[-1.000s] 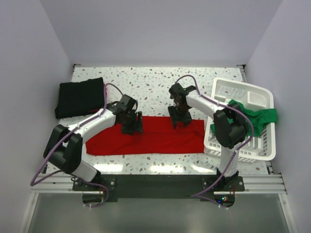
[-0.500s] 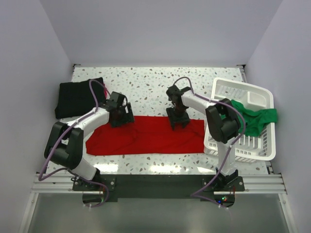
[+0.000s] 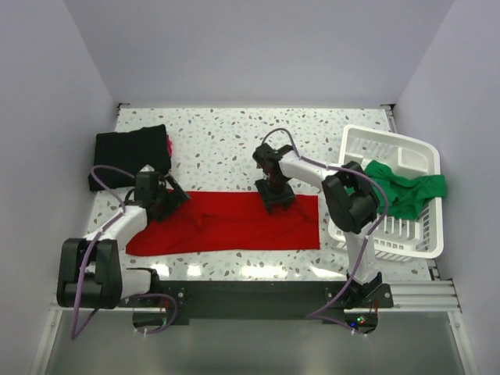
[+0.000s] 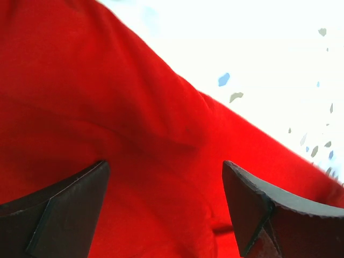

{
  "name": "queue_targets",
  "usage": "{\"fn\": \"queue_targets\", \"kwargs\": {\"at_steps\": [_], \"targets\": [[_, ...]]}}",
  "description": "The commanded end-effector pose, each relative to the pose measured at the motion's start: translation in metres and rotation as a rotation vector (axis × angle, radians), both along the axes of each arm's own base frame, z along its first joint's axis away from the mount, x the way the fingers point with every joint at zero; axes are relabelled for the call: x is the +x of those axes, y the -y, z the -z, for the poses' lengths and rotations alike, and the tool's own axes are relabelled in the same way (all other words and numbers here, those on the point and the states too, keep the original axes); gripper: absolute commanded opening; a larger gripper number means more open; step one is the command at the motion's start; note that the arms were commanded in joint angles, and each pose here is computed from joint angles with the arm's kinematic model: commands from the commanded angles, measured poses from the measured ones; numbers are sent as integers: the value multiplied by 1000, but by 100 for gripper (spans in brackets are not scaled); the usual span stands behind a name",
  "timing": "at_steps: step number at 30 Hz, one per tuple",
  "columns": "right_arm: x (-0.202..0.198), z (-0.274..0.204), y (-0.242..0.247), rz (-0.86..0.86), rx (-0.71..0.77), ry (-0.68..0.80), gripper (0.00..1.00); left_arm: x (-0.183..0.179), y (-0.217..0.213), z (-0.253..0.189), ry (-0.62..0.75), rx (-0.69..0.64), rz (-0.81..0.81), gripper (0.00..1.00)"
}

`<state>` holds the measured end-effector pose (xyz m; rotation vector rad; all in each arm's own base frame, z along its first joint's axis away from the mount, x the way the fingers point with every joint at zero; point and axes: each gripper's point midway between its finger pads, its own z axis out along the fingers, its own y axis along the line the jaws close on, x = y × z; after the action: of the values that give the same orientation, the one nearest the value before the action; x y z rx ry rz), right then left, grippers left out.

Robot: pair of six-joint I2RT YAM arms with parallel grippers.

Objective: Fold and stack the t-shirts
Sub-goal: Fold the tshirt

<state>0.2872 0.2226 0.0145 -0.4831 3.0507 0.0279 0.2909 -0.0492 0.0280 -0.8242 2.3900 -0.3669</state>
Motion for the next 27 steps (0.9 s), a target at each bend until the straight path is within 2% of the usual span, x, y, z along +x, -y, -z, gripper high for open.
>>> {"fn": "queue_targets", "kwargs": {"at_steps": [1, 7, 14, 21, 27], "targets": [[-15, 15, -23, -57, 20, -39, 60, -66, -35, 47, -237, 46, -122, 93], [-15, -10, -24, -52, 24, -13, 61, -72, -50, 47, -245, 94, -121, 93], [27, -57, 13, 36, -17, 111, 63, -56, -61, 38, -224, 165, -80, 93], [39, -50, 69, 129, -108, 111, 61, -46, -59, 34, -210, 161, -53, 93], [36, -31, 87, 192, -141, 84, 56, -43, -55, 37, -216, 142, -34, 93]]}}
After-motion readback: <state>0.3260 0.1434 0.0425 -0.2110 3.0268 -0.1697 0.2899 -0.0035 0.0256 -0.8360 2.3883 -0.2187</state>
